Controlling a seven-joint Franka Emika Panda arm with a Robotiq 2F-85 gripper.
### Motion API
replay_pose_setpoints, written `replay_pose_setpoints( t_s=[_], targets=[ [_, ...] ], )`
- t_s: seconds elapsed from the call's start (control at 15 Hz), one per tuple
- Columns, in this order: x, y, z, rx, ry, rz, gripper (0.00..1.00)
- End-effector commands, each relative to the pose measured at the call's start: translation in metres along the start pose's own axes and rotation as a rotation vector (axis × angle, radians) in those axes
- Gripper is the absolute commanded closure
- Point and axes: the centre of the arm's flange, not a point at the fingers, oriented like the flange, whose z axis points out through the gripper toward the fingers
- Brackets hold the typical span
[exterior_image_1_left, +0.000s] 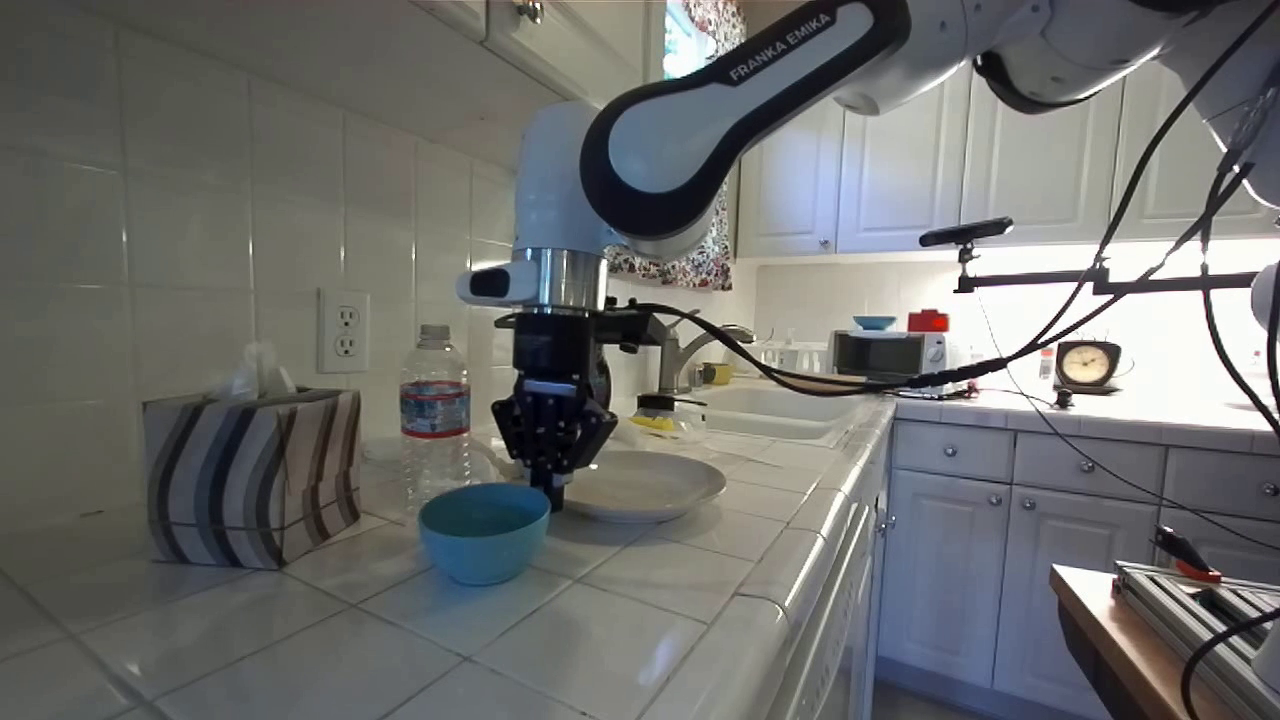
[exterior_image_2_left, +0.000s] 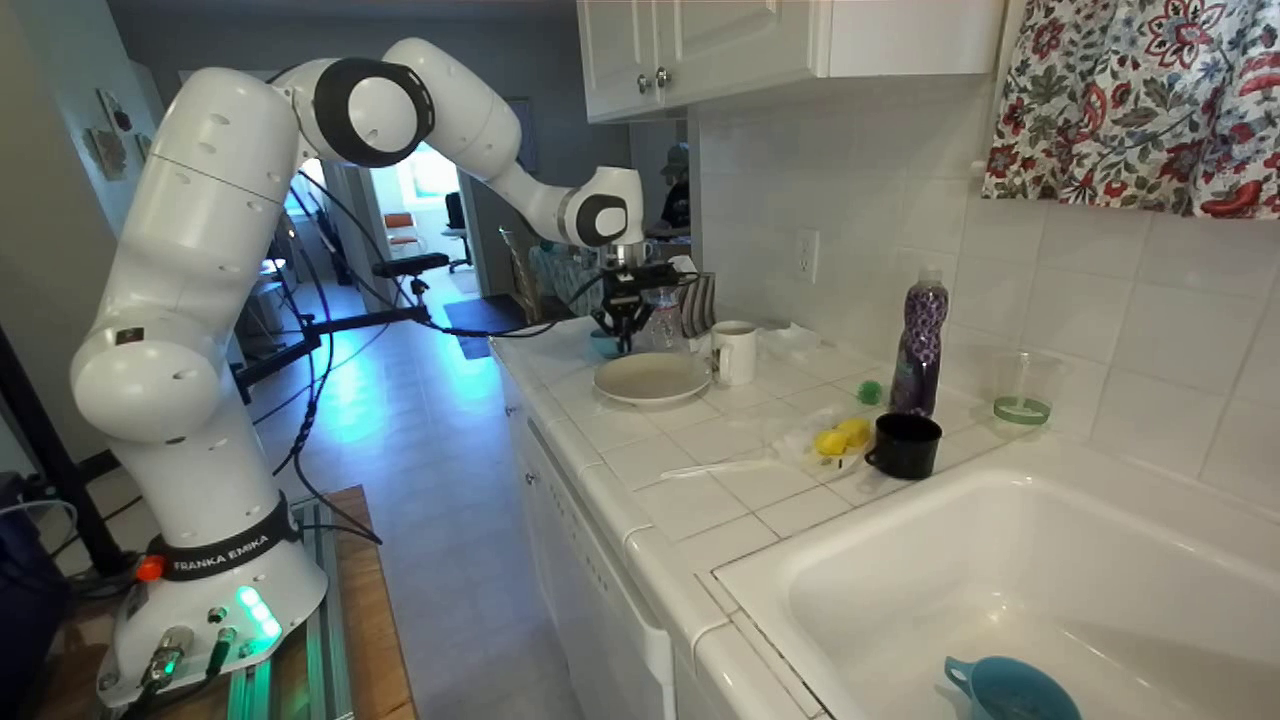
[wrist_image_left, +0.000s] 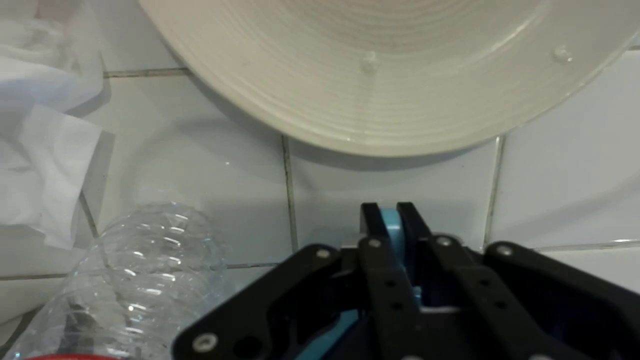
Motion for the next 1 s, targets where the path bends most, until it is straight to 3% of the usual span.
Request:
replay_pose_setpoints(
  t_s=[0.0,0.4,0.93],
  targets=[
    [-0.005,-0.007,-0.001,-0.045,0.036,0.028,0.97],
    [-0.006,-0.015,0.0,-0.058,0.068,0.063,0.97],
    [-0.008,-0.018,-0.009,0.022,0.086,0.103,0.97]
  ],
)
